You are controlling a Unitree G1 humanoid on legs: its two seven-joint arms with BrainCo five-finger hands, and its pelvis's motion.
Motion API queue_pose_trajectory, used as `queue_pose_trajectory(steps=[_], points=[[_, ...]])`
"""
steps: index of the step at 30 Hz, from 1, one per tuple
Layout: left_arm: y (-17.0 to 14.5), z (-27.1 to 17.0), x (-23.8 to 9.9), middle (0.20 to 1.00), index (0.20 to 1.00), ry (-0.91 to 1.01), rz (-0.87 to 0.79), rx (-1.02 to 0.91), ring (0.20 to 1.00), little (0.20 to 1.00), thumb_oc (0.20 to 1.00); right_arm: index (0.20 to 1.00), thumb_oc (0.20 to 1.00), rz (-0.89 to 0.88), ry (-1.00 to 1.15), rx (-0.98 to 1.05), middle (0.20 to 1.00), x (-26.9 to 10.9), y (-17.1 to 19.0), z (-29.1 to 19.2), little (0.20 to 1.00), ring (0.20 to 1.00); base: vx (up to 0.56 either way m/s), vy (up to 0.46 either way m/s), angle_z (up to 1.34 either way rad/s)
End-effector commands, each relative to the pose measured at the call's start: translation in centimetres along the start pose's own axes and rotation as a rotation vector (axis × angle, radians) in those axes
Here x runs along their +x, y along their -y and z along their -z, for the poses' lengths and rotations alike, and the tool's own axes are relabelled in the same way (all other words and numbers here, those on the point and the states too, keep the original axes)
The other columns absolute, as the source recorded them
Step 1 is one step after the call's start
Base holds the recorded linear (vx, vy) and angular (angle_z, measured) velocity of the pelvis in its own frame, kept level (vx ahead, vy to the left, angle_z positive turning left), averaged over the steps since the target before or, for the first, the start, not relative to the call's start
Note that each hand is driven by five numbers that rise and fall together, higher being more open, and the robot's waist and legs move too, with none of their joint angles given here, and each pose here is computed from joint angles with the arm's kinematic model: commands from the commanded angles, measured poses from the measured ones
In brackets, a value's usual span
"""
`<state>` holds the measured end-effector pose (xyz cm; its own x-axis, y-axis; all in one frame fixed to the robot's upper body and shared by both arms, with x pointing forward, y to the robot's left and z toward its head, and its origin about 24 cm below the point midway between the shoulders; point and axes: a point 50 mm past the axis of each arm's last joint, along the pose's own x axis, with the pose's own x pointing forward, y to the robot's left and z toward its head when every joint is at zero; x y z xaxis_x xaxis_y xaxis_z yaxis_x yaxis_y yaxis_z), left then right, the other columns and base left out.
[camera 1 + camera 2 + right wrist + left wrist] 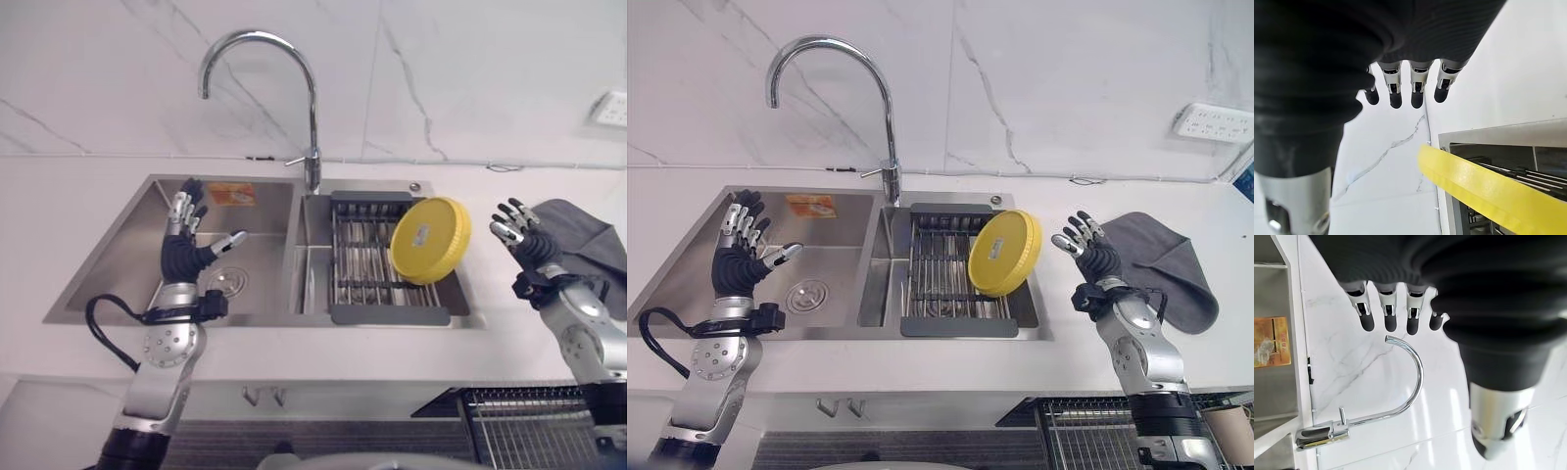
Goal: Place the dishes in the dishwasher.
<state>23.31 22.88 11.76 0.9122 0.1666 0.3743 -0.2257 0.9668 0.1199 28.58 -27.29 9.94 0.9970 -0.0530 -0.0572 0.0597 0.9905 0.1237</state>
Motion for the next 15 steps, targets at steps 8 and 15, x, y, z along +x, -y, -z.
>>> queue_pose_trajectory(steps=[8, 15], points=[[0.2, -1.1, 1.2, 1.000, 1.000, 0.066, 0.040, -0.033, 1.000, 1.000, 1.000, 1.000, 1.000, -0.051, 0.035, 0.014, 1.000, 1.7, -0.1, -2.9, 1.000, 1.000, 0.00, 0.000, 0.00], [0.3, -1.1, 1.4, 1.000, 1.000, 0.060, 0.043, -0.031, 1.000, 1.000, 1.000, 1.000, 1.000, -0.057, -0.014, 0.054, 1.000, 2.2, -0.1, -2.5, 1.000, 1.000, 0.00, 0.000, 0.00]])
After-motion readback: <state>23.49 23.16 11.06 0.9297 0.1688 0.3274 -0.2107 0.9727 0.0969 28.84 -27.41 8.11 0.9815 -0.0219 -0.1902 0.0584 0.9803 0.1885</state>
